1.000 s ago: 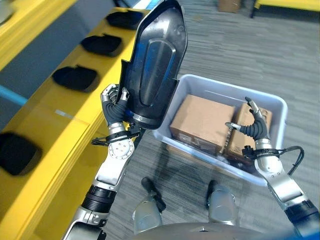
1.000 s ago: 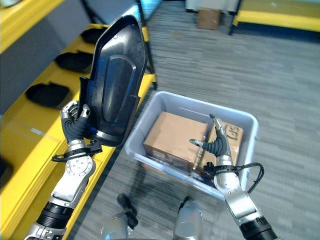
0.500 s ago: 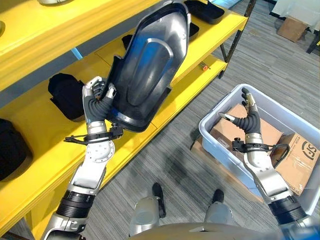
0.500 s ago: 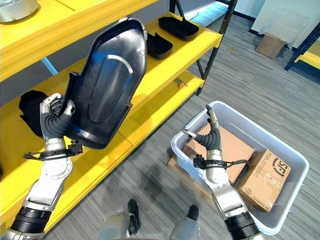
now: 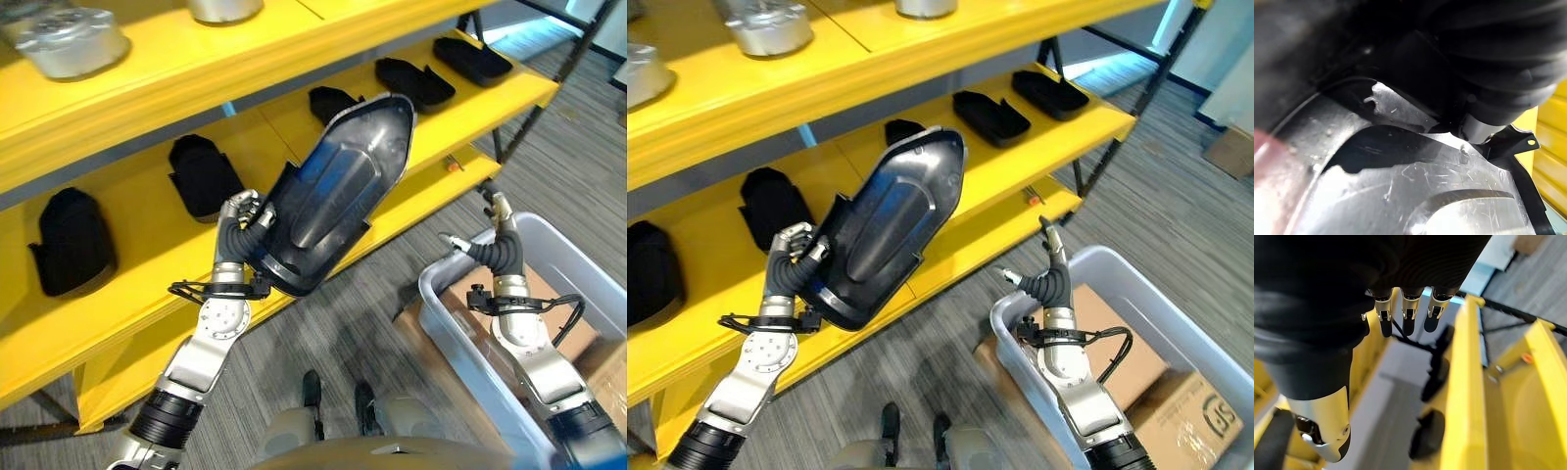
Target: Move parts from the plastic box to the shelf.
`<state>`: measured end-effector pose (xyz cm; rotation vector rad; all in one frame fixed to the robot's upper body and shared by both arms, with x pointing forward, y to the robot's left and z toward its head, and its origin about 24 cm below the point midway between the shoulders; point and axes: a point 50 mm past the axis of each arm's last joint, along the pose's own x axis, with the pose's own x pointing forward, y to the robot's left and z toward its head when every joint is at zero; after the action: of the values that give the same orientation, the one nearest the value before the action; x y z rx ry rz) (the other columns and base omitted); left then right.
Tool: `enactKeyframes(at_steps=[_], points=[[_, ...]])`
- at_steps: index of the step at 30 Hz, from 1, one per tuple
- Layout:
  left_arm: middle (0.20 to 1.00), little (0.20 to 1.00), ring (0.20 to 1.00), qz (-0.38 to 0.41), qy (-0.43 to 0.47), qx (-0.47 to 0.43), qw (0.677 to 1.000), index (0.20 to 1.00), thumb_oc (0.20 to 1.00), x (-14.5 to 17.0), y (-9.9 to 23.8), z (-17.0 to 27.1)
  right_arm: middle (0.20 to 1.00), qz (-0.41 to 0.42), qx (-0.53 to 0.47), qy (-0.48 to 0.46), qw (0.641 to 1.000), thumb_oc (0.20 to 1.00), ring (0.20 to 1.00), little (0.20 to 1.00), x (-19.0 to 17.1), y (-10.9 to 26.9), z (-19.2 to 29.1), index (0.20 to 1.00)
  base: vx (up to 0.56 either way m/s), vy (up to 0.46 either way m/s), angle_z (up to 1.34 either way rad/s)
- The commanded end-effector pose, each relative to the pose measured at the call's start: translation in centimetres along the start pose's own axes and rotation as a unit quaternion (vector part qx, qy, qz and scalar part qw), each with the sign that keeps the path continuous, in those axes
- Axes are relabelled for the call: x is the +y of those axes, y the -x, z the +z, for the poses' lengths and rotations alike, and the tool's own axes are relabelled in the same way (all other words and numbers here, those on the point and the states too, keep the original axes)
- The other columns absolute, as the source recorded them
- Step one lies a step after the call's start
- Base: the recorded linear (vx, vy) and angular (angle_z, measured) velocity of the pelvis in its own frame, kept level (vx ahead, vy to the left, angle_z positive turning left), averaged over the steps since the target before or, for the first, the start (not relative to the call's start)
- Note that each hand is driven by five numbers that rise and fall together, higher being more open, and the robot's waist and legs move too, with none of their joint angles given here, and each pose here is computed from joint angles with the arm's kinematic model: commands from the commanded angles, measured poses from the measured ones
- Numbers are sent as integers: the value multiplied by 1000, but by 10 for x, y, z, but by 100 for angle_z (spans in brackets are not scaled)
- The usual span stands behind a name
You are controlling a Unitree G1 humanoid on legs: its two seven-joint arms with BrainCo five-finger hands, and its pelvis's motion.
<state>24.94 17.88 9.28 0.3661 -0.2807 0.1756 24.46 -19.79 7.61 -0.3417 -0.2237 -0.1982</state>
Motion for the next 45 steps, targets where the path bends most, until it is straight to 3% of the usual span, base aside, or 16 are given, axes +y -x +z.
enactKeyframes(at_steps=[1, 11, 22, 34, 45], points=[[200, 200, 200, 4, 36, -125, 992, 200, 200, 6, -24, 45, 1000, -40, -99, -56, 993, 1000, 1000, 1000, -5, -8, 36, 1000, -83, -86, 25], [200, 200, 200, -3, 42, -124, 991, 200, 200, -4, -26, 50, 1000, -30, -98, -56, 993, 1000, 1000, 1000, -8, -8, 37, 1000, -77, 130, 36], [200, 200, 200, 77, 47, -108, 990, 200, 200, 11, -17, 35, 1000, 42, -189, -56, 979, 1000, 1000, 1000, -18, -22, 73, 1000, -116, 490, 11], [200, 200, 200, 142, -20, -137, 980, 200, 200, 34, -25, 43, 1000, 46, -159, -63, 984, 1000, 1000, 1000, -8, -24, 69, 1000, -42, 290, 38], [200, 200, 200, 100, 2, -127, 987, 200, 200, 23, -29, 42, 1000, 35, -189, -50, 980, 1000, 1000, 1000, -6, -17, 73, 1000, 23, 192, 11]])
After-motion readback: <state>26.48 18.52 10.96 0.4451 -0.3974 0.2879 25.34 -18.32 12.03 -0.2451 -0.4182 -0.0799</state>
